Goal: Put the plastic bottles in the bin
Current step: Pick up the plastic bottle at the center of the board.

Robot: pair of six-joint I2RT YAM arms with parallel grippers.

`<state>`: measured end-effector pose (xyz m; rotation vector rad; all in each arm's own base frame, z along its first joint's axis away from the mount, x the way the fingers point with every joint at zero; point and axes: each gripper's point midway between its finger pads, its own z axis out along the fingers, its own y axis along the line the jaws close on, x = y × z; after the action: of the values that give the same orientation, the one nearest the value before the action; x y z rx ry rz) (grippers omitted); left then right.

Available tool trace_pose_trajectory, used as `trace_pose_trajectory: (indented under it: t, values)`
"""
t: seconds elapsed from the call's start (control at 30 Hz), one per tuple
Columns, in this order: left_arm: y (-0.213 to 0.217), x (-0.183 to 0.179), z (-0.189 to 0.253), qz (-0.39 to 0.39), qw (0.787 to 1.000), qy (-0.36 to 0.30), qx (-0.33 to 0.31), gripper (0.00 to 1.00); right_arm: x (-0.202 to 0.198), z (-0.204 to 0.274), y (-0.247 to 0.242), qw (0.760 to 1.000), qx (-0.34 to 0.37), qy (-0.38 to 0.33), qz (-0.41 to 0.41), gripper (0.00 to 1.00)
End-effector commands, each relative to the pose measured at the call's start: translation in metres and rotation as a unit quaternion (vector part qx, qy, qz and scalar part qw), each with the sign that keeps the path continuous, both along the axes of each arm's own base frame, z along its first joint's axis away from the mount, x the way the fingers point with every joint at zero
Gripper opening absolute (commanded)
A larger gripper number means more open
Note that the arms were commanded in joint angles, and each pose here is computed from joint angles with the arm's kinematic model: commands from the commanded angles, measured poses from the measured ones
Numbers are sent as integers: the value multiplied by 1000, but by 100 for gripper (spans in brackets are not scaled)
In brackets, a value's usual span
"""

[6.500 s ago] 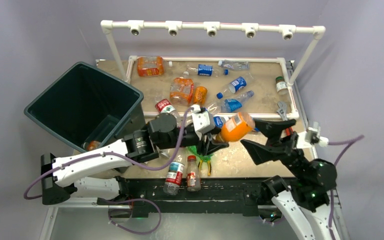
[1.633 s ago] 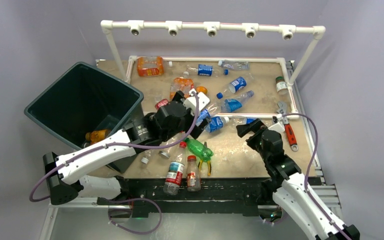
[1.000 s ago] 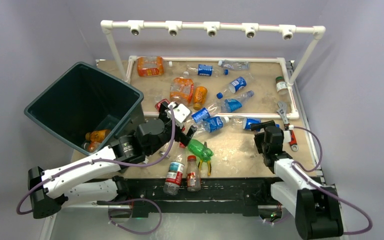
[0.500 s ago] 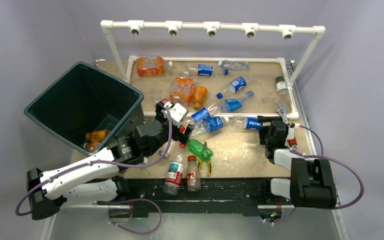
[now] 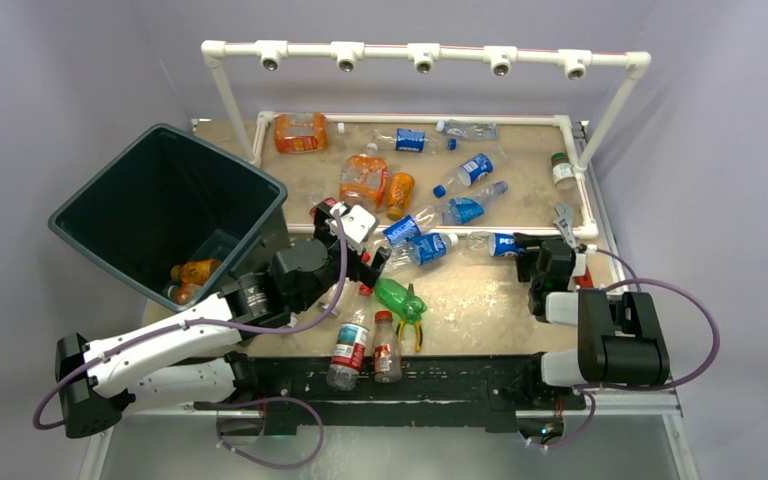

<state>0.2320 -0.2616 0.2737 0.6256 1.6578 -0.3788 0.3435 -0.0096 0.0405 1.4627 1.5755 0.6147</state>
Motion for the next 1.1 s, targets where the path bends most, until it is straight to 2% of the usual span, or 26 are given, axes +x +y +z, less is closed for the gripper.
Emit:
trace_pose_trajectory:
  t: [0.0, 0.1, 0.27, 0.4, 0.5, 0.63, 0.77, 0.83, 0.97, 1.07]
  values:
    - [-3, 1, 10, -1, 1000, -5, -24, 94, -15, -24, 4, 999, -1, 45, 16, 62]
    - [-5, 1, 8, -3, 1000, -3, -20, 94, -15, -19, 5, 999, -9, 35, 22, 54]
    - [-5, -2, 10, -13, 1000, -3, -15, 93, -15, 18, 2, 998, -54, -17, 34, 45]
    - [-1, -4, 16, -14, 1000, -11, -21, 93, -23, 69, 10, 990, -90, -86, 61, 39]
    - [3, -7, 22, -15, 999, -21, -37, 92, -31, 120, 29, 971, -146, -148, 121, 38]
    - [10, -8, 30, -7, 998, -34, -54, 92, -42, 177, 86, 910, -237, -219, 261, 37]
    - [17, -9, 48, 2, 993, -58, -99, 94, -77, 234, 139, 816, -286, -343, 367, 37]
    - [17, -10, 58, 0, 990, -63, -124, 95, -95, 252, 156, 773, -312, -379, 403, 37]
    - [12, -19, 99, -24, 979, -71, -188, 95, -134, 275, 184, 690, -336, -428, 477, 37]
    - [3, -29, 134, -60, 967, -78, -236, 95, -160, 286, 197, 645, -329, -465, 509, 35]
